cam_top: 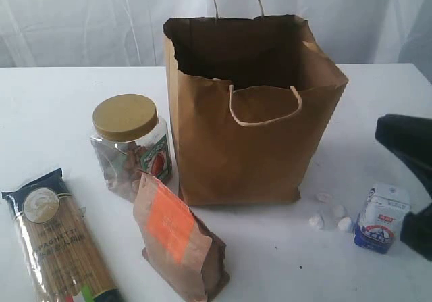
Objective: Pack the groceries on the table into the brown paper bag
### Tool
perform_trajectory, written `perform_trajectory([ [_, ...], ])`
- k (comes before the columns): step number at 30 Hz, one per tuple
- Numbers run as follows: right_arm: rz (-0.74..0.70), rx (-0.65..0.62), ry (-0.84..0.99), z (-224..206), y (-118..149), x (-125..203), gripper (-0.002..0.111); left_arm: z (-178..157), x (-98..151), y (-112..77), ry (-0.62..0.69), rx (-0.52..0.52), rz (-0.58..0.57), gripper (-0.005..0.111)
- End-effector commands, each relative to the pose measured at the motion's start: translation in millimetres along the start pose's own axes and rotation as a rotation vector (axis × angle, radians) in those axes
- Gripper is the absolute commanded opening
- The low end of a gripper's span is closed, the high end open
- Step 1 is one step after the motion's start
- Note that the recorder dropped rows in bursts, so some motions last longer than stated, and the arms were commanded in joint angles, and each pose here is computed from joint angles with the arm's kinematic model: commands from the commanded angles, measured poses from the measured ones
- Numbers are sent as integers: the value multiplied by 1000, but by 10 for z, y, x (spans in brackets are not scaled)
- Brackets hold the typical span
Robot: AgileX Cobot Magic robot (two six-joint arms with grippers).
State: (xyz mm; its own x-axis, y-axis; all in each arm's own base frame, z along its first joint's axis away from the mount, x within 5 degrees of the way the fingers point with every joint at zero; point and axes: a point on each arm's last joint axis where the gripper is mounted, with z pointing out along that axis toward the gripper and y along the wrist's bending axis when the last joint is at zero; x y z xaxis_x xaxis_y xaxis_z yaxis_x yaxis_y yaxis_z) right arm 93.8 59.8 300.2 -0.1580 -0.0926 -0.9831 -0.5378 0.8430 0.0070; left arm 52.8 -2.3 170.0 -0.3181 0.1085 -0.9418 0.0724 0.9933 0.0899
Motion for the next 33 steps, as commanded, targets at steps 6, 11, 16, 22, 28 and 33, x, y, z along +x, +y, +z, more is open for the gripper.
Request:
perform_trajectory([
  [6,29,143,-50,-185,-122,578,0,1,5,-5,-5,8,1,70],
  [11,43,265,-94,-301,-187,793,0,1,5,-5,-5,8,1,70],
  [16,49,347,-121,-357,-218,953,0,1,5,-5,-5,8,1,70],
  [22,45,388,-165,-402,-219,1059,0,1,5,-5,-5,8,1,70],
  [28,56,387,-105,-395,-217,1113,0,1,5,-5,-5,8,1,70],
  [33,56,387,-105,-395,-217,1113,0,1,5,-5,-5,8,1,70],
])
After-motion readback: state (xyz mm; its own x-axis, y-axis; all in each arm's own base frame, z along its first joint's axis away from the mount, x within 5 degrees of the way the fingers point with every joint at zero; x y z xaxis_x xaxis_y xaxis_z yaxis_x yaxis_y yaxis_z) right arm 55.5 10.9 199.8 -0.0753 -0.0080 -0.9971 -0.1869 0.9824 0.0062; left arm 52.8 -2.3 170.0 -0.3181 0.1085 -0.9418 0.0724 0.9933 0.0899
